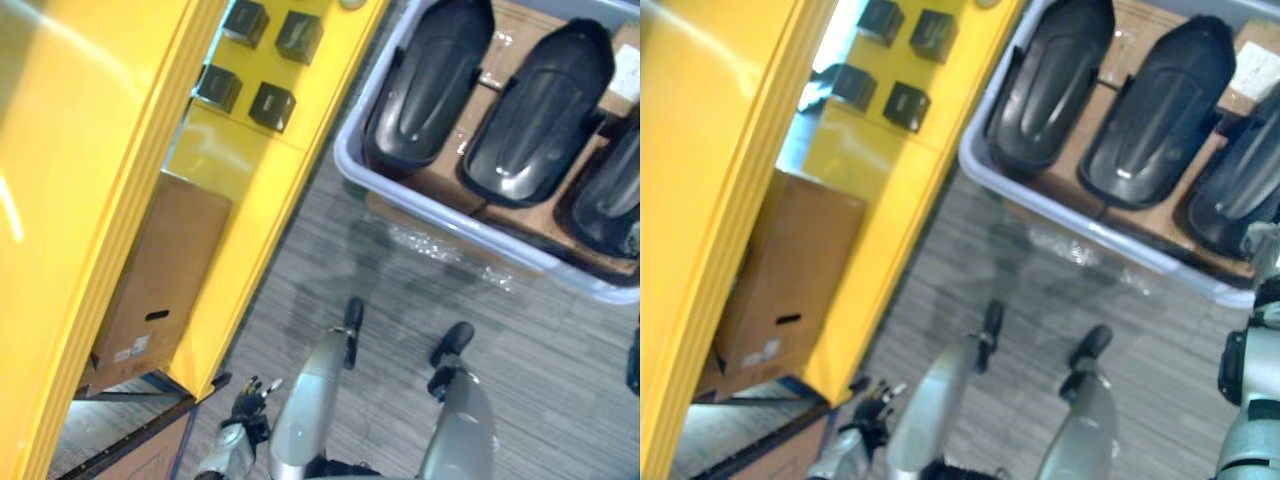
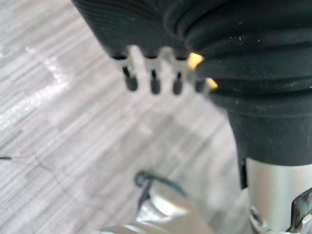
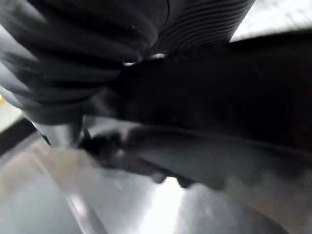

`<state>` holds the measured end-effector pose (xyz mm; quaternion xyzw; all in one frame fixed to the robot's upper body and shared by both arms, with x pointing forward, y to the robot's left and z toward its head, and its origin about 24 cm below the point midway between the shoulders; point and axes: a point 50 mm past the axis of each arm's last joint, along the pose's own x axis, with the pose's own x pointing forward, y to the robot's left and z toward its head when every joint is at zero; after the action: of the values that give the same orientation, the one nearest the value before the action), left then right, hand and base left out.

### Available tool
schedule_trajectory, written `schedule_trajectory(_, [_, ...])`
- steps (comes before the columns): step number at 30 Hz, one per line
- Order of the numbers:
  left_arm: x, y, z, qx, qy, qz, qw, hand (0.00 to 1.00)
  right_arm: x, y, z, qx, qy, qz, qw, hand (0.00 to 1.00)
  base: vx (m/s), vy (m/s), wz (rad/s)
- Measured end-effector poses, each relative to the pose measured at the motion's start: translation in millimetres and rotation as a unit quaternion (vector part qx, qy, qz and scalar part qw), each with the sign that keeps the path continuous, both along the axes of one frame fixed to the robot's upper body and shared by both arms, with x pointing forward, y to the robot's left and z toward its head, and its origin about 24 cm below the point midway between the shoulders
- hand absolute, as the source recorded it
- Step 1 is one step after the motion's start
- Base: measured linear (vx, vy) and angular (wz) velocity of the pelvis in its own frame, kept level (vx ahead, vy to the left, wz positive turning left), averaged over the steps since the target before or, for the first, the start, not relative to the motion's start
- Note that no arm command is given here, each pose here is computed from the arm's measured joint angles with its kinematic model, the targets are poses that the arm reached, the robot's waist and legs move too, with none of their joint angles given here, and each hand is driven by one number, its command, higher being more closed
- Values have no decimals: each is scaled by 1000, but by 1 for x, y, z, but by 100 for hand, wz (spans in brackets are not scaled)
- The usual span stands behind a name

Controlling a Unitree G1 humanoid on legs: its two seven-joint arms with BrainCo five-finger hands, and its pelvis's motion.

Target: Walk over and take plastic housings, then place them on the shelf

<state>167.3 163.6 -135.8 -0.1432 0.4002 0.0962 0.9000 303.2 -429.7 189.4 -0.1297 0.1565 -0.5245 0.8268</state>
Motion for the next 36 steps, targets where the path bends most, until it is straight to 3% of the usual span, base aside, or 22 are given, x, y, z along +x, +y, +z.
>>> schedule_trajectory(14, [15,-3,12,-16,-50,1,999,0,11,12,8,-94,4,19,995,100,-11,19,1])
schedule_trajectory(25, [32,20,37,-34,-133,113,984,0,39,64,35,-215,-63,97,970,100,26,1,-3])
schedule_trajectory(31, [52,32,93,-31,-275,156,948,0,31,88,19,-267,-83,127,952,100,68,-9,5])
schedule_trajectory(36, [68,40,172,20,-425,160,891,0,10,109,-16,-302,-94,139,938,100,69,-17,1])
